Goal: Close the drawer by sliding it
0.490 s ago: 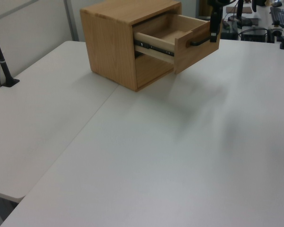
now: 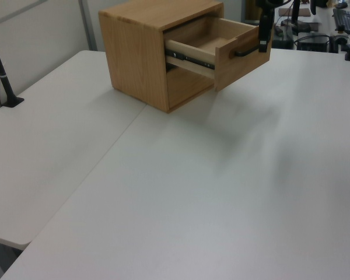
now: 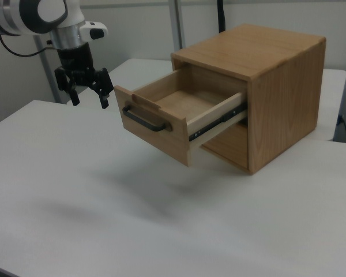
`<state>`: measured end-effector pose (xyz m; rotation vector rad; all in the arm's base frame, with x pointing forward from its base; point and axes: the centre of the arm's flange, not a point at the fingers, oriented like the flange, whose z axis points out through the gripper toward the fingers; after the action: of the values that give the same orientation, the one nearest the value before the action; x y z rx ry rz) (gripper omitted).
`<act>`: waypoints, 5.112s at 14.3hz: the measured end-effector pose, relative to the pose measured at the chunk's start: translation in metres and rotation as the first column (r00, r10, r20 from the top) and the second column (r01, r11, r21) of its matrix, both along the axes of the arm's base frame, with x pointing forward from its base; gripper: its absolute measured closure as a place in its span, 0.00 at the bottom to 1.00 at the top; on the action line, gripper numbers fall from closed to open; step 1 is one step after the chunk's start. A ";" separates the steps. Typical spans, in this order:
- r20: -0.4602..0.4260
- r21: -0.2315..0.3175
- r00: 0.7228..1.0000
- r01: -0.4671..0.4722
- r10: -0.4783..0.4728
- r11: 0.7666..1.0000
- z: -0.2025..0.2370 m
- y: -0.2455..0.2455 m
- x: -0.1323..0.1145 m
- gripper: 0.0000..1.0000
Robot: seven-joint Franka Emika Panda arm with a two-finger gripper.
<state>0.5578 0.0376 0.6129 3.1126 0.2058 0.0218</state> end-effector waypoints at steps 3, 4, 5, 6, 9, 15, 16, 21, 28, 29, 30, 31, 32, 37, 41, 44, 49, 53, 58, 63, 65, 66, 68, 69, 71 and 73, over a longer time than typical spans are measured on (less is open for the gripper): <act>0.000 0.000 1.000 0.000 0.000 1.000 0.000 0.000 0.000 0.00; 0.000 0.000 1.000 0.000 0.000 1.000 0.000 0.000 0.000 0.00; 0.000 0.000 1.000 0.000 0.000 1.000 0.000 0.000 0.000 0.00; 0.000 0.000 1.000 0.000 0.000 1.000 0.000 0.000 0.000 0.00; 0.000 0.000 1.000 0.000 0.000 1.000 0.000 0.000 0.000 0.00; -0.020 -0.001 1.000 0.005 -0.005 1.000 -0.002 -0.003 -0.002 0.00; -0.025 -0.002 1.000 0.008 -0.008 1.000 -0.002 -0.004 -0.003 0.00; -0.035 -0.002 0.999 0.032 -0.032 0.999 -0.003 -0.036 -0.003 0.00; -0.021 -0.004 0.952 0.304 -0.304 0.953 -0.012 -0.063 0.002 0.21; -0.015 -0.002 0.942 0.336 -0.336 0.942 -0.016 -0.063 0.005 0.21; -0.014 -0.003 0.933 0.361 -0.361 0.933 -0.024 -0.063 0.008 0.32; -0.014 -0.004 0.929 0.370 -0.370 0.929 -0.030 -0.063 0.011 0.43; -0.010 -0.004 0.925 0.381 -0.381 0.925 -0.035 -0.064 0.014 0.56; 0.054 0.021 0.861 0.505 -0.505 0.863 -0.055 -0.067 0.036 0.99; 0.081 0.034 0.837 0.540 -0.541 0.841 -0.058 -0.076 0.042 0.99; 0.128 0.047 0.823 0.553 -0.554 0.832 -0.055 -0.090 0.047 0.99; 0.194 0.014 0.817 0.551 -0.543 0.834 -0.067 -0.110 0.080 0.99; 0.241 0.017 0.806 0.553 -0.540 0.833 -0.074 -0.121 0.116 0.99; 0.345 0.075 0.772 0.545 -0.534 0.835 -0.079 -0.132 0.143 0.99; 0.465 0.128 0.713 0.533 -0.525 0.836 -0.086 -0.150 0.165 0.99; 0.501 0.143 0.691 0.528 -0.521 0.837 -0.089 -0.155 0.170 0.99; 0.511 0.147 0.684 0.527 -0.520 0.837 -0.089 -0.157 0.171 0.99; 0.518 0.149 0.678 0.529 -0.522 0.835 -0.089 -0.161 0.172 0.99; 0.518 0.149 0.677 0.530 -0.523 0.835 -0.089 -0.162 0.172 0.99; 0.519 0.150 0.676 0.531 -0.523 0.834 -0.088 -0.163 0.172 0.99; 0.519 0.149 0.676 0.531 -0.523 0.834 -0.085 -0.164 0.170 0.99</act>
<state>0.7283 -0.1261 0.5274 2.8539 -0.7050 0.8699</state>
